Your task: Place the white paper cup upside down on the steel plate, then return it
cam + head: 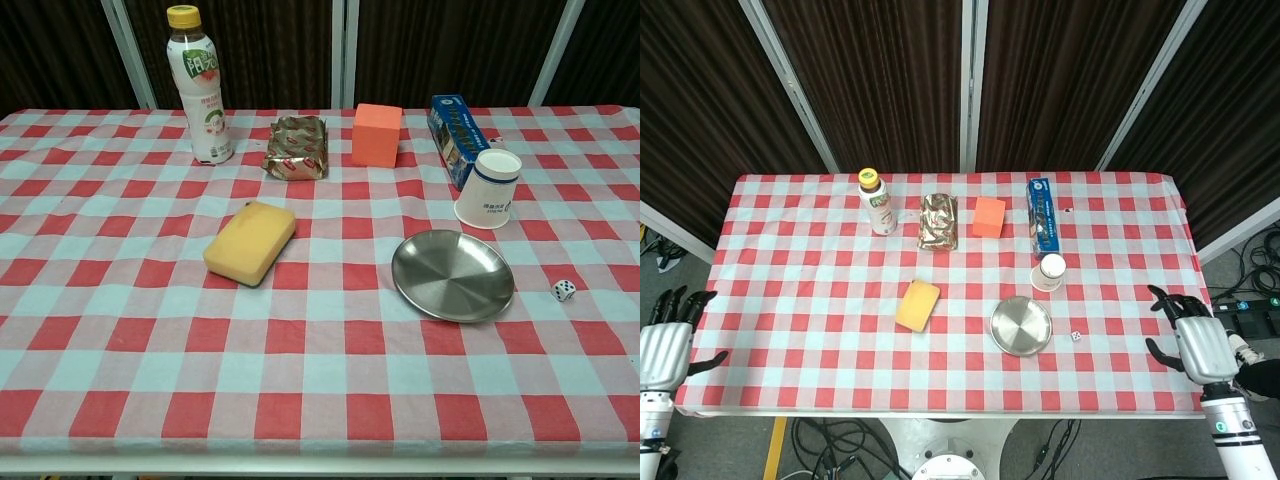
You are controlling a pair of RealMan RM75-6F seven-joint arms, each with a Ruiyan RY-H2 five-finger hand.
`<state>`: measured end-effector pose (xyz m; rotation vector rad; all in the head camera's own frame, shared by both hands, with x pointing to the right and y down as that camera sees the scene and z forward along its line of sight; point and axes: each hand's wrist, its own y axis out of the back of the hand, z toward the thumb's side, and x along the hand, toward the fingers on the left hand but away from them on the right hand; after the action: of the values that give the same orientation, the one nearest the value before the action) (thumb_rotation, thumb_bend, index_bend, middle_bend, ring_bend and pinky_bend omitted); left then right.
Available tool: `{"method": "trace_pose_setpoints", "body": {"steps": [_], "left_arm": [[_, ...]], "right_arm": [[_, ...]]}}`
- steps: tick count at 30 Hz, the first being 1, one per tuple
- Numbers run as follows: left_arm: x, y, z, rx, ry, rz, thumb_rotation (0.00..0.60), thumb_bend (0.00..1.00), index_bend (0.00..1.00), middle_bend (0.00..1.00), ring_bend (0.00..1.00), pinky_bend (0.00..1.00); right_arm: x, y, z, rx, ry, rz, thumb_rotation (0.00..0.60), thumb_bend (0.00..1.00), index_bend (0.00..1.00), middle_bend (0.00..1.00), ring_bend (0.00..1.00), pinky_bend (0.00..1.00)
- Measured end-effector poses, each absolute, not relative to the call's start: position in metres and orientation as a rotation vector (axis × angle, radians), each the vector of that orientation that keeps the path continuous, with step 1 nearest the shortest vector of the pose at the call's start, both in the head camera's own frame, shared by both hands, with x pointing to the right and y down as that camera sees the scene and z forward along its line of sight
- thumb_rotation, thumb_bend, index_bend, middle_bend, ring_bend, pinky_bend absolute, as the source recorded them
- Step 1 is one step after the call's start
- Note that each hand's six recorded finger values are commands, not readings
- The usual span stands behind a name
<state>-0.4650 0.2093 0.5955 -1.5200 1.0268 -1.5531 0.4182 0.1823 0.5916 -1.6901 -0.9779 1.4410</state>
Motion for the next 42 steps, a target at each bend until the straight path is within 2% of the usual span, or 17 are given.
{"method": "trace_pose_setpoints", "body": {"steps": [3,5,7,9,15,21,33,37,42], "left_arm": [[-0.464,0.209,0.595,-1.519,1.028,-1.548,0.600,0.00,0.15,0.16,0.04,0.00],[-0.465,0.209,0.595,-1.518,1.031,-1.550,0.600,0.00,0.15,0.16,0.04,0.00],[-0.465,0.209,0.595,-1.519,1.029,-1.553,0.600,0.00,0.15,0.16,0.04,0.00],[-0.465,0.210,0.596,-1.523,1.026,-1.556,0.600,0.00,0.15,0.16,0.04,0.00],[-0.466,0.210,0.596,-1.522,1.031,-1.555,0.600,0.00,0.15,0.16,0.04,0.00],[-0.468,0.212,0.598,-1.524,1.037,-1.562,0.600,0.00,0.15,0.16,0.04,0.00],[-0.471,0.214,0.600,-1.528,1.049,-1.564,0.600,0.00,0.15,0.16,0.04,0.00],[-0.472,0.215,0.600,-1.529,1.052,-1.567,0.600,0.00,0.15,0.16,0.04,0.00],[-0.473,0.215,0.600,-1.530,1.056,-1.567,0.600,0.00,0.15,0.16,0.04,0.00]], "right_arm": [[0.411,0.179,0.608,-1.692,-0.872,1.477,0.600,0.21,0.14,0.67,0.60,0.63],[0.404,0.176,0.622,-1.710,-0.796,1.499,0.600,0.21,0.20,0.80,0.74,0.82],[0.395,0.173,0.637,-1.734,-0.718,1.512,0.600,0.21,0.25,0.87,0.83,0.93],[0.386,0.171,0.653,-1.748,-0.630,1.519,0.600,0.20,0.29,0.92,0.88,0.99],[0.359,0.169,0.695,-1.776,-0.432,1.516,0.600,0.21,0.38,0.97,0.92,1.00],[0.348,0.172,0.718,-1.804,-0.385,1.511,0.600,0.21,0.40,0.97,0.92,1.00],[0.332,0.172,0.731,-1.841,-0.377,1.463,0.600,0.21,0.46,0.97,0.92,1.00],[0.329,0.172,0.736,-1.846,-0.375,1.457,0.600,0.24,0.57,0.97,0.92,1.00],[0.321,0.168,0.731,-1.846,-0.393,1.421,0.600,0.26,0.63,0.97,0.92,1.00]]}}
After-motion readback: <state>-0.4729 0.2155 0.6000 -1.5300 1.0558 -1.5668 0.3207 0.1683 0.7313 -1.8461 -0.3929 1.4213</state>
